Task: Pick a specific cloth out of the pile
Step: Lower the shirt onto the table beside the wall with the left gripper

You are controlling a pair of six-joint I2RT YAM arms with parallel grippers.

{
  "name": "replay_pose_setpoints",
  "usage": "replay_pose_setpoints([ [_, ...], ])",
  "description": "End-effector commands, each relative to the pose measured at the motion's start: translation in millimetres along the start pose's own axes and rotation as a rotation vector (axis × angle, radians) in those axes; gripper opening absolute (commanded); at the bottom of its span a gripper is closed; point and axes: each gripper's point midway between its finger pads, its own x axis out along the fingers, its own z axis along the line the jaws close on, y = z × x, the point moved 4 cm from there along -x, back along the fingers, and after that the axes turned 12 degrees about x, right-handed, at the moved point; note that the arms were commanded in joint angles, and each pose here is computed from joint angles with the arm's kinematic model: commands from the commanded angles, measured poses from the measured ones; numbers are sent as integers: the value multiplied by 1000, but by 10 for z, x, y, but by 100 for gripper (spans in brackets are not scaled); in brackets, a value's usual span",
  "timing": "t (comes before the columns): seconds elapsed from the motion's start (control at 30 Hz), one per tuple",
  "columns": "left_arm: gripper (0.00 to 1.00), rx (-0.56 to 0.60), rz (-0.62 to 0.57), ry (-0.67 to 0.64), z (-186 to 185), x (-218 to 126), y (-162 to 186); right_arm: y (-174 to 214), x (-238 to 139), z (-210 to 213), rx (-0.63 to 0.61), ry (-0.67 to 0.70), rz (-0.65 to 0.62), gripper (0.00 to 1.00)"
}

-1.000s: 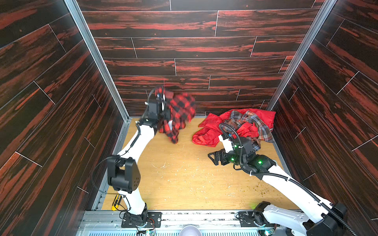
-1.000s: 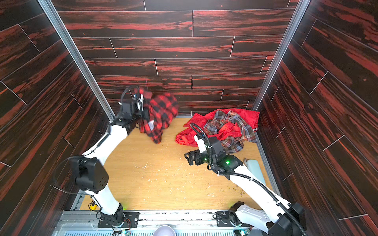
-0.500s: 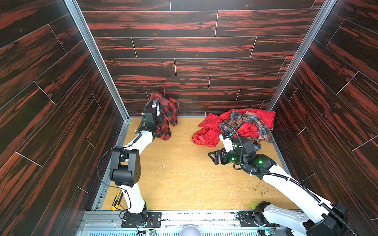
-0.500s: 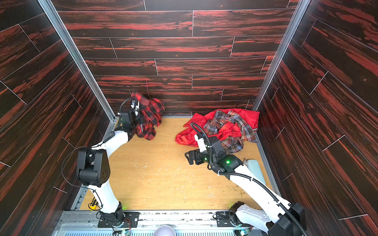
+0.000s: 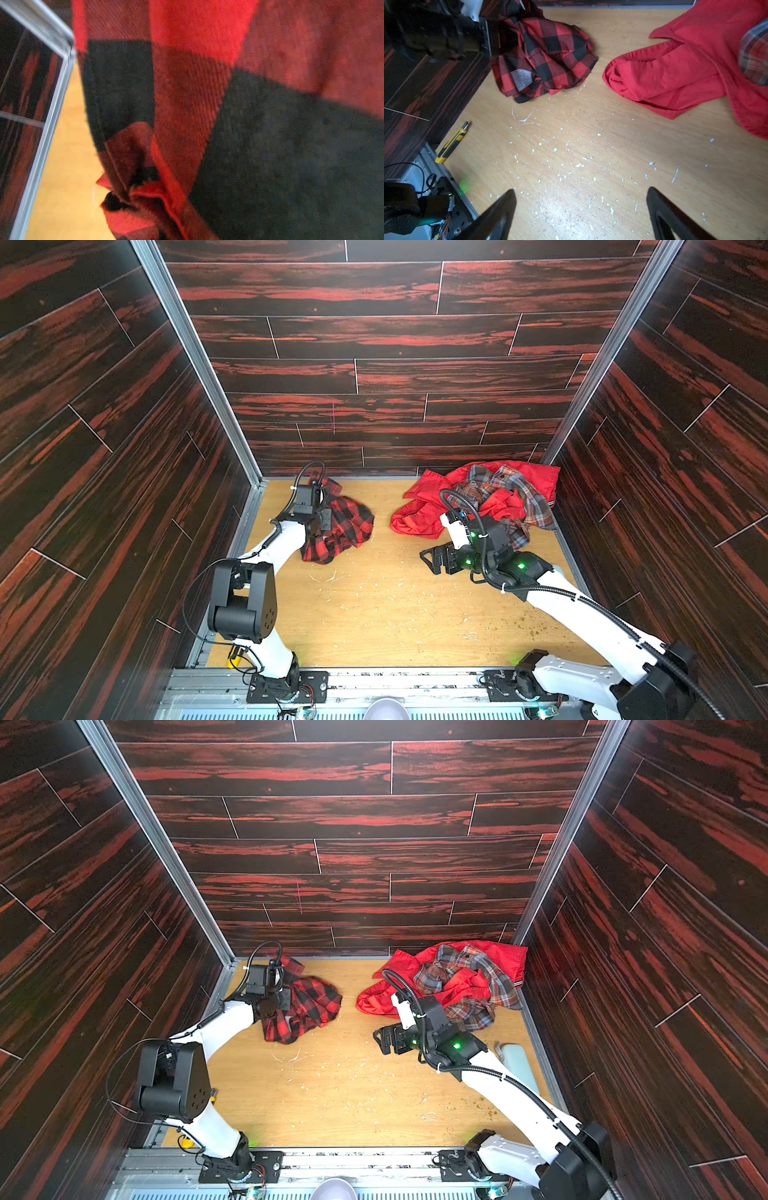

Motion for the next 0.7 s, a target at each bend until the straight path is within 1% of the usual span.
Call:
replay_pose_setpoints([
  [0.0, 0, -1, 164, -46, 70, 8, 176, -47, 19, 68, 2, -32, -11, 98],
  [0.13, 0, 47, 355, -19, 31, 353, 313, -24, 19, 68, 4, -31, 5, 98],
  [0.2, 0, 62, 426, 6, 11, 529, 331, -21, -6, 54, 0, -20, 3, 98],
  [0.27, 0, 119, 493, 10, 16, 687, 342, -22, -38, 37, -5, -5, -3, 98],
  [0.3, 0, 126, 509, -4, 34, 750, 353, -21, -51, 28, -7, 2, -5, 98],
  [0.4, 0, 133, 501, -56, 88, 865, 346, -4, -67, 8, -3, 12, -5, 98],
  [0.53, 0, 153, 466, -103, 149, 881, 328, 4, -60, 12, 8, 5, -4, 98],
  [0.57, 5, 150, 441, -107, 163, 841, 283, 4, -56, 15, 8, 3, -3, 98],
  [0.63, 27, 136, 352, -94, 167, 682, 124, 4, -44, 18, 10, 2, -1, 98],
  [0.67, 36, 127, 301, -94, 177, 583, 29, -2, -42, 23, 11, -1, -2, 98],
])
